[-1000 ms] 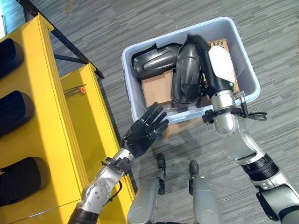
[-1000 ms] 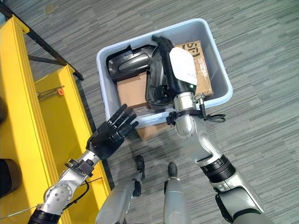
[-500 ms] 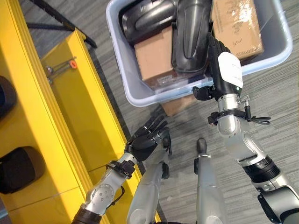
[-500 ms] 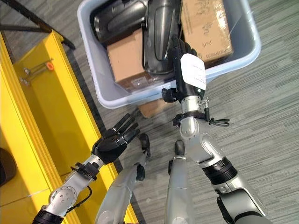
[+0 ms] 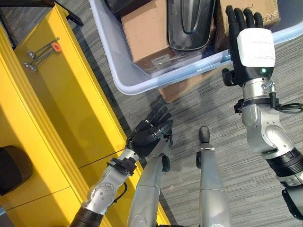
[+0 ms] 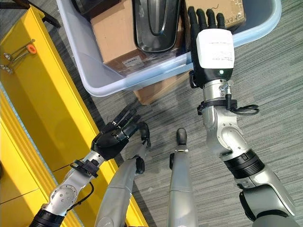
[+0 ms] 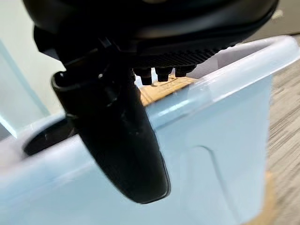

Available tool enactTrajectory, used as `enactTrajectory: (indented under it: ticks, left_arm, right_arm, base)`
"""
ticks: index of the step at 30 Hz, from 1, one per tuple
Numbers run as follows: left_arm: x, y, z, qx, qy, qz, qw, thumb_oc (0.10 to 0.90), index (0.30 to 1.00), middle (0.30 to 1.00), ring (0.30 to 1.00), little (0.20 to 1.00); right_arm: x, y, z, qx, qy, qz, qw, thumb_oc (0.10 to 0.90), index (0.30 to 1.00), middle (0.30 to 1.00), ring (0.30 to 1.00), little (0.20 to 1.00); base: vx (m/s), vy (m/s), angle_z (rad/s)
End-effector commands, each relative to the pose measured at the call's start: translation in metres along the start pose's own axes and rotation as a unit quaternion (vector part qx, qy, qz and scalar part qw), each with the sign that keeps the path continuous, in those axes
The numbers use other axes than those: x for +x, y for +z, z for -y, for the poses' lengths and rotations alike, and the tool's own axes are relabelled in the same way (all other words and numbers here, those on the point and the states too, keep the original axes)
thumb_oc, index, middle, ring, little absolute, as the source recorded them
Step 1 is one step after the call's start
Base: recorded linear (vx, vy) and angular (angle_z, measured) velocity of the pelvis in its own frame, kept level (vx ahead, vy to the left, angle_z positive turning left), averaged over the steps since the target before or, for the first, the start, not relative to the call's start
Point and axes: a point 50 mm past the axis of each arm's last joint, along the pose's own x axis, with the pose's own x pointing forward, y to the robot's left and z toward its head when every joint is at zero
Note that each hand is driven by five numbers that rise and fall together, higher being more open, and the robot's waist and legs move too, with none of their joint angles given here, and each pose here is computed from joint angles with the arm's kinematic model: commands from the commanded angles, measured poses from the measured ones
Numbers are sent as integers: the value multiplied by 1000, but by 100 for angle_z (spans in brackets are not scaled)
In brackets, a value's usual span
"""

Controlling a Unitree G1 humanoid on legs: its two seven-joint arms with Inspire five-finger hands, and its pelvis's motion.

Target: Move parts from the plastic box to the shelf.

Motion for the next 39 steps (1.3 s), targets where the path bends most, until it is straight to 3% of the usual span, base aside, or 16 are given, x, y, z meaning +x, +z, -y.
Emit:
enactTrajectory:
  ticks: [1, 2, 3, 5, 6, 10, 13, 14, 16, 20, 24, 28, 33, 35, 36, 39]
  left_arm:
    - [-2, 12, 35, -12, -96, 48, 994, 900, 1000, 1000, 1000, 1000]
    - [-3, 12, 36, -8, -105, 47, 993, 900, 1000, 1000, 1000, 1000]
    - [-5, 13, 36, 0, -117, 41, 992, 900, 1000, 1000, 1000, 1000]
    - [-6, 15, 37, 8, -122, 35, 992, 900, 1000, 1000, 1000, 1000]
    - [-6, 16, 37, 11, -123, 32, 992, 900, 1000, 1000, 1000, 1000]
    - [-7, 12, 36, 17, -123, 13, 992, 900, 1000, 1000, 1000, 1000]
    - [-6, 8, 35, 18, -130, 3, 991, 900, 1000, 1000, 1000, 1000]
    - [-6, 8, 34, 17, -131, 2, 991, 900, 1000, 1000, 1000, 1000]
    - [-6, 8, 34, 18, -131, 0, 991, 900, 1000, 1000, 1000, 1000]
    - [-3, 9, 34, 27, -127, -1, 991, 900, 1000, 1000, 1000, 1000]
    - [-2, 11, 36, 28, -129, -2, 991, 900, 1000, 1000, 1000, 1000]
    - [-2, 12, 37, 24, -130, 5, 991, 900, 1000, 1000, 1000, 1000]
    - [-3, 8, 37, 13, -134, 12, 991, 900, 1000, 1000, 1000, 1000]
    - [-4, 6, 37, 7, -134, 15, 991, 900, 1000, 1000, 1000, 1000]
    - [-6, 5, 36, 2, -133, 16, 991, 900, 1000, 1000, 1000, 1000]
    - [-9, 6, 34, 2, -131, 16, 991, 900, 1000, 1000, 1000, 1000]
  right_arm:
    - [24, 48, 65, 214, -137, 97, 962, 900, 1000, 1000, 1000, 1000]
    - [19, 63, 57, 340, -43, 112, 933, 900, 1000, 1000, 1000, 1000]
    - [10, 86, 41, 450, 114, 133, 876, 900, 1000, 1000, 1000, 1000]
    - [-4, 109, 32, 507, 207, 160, 821, 900, 1000, 1000, 1000, 1000]
    - [-15, 123, 27, 559, 264, 164, 769, 900, 1000, 1000, 1000, 1000]
    - [-45, 157, 6, 674, 357, 134, 633, 900, 1000, 1000, 1000, 1000]
    - [-47, 167, -10, 732, 319, 90, 595, 900, 1000, 1000, 1000, 1000]
    - [-47, 168, -15, 750, 330, 78, 568, 900, 1000, 1000, 1000, 1000]
    - [-45, 165, -19, 750, 327, 82, 569, 900, 1000, 1000, 1000, 1000]
    - [-61, 175, -24, 689, 374, 117, 609, 900, 1000, 1000, 1000, 1000]
    - [-59, 173, -27, 703, 335, 94, 620, 900, 1000, 1000, 1000, 1000]
    - [-51, 166, -8, 783, 281, 123, 541, 900, 1000, 1000, 1000, 1000]
    - [-46, 161, 10, 846, 207, 138, 472, 900, 1000, 1000, 1000, 1000]
    - [-43, 155, 20, 862, 161, 146, 457, 900, 1000, 1000, 1000, 1000]
    - [-39, 145, 33, 868, 101, 169, 457, 900, 1000, 1000, 1000, 1000]
    - [-39, 133, 47, 858, 52, 202, 469, 900, 1000, 1000, 1000, 1000]
  base:
    - [0, 0, 0]
    - [-2, -15, -4]
    - [-9, -42, -3]
    - [-9, -77, 0]
    - [-10, -96, 0]
    - [26, -108, 15]
    - [-8, -74, 18]
    - [5, -13, 5]
    - [0, 0, 0]
    - [-5, -45, -3]
    - [0, 0, 0]
    - [0, 0, 0]
    - [26, 52, -4]
    - [35, 57, -6]
    - [32, 40, -4]
    - [8, 7, -1]
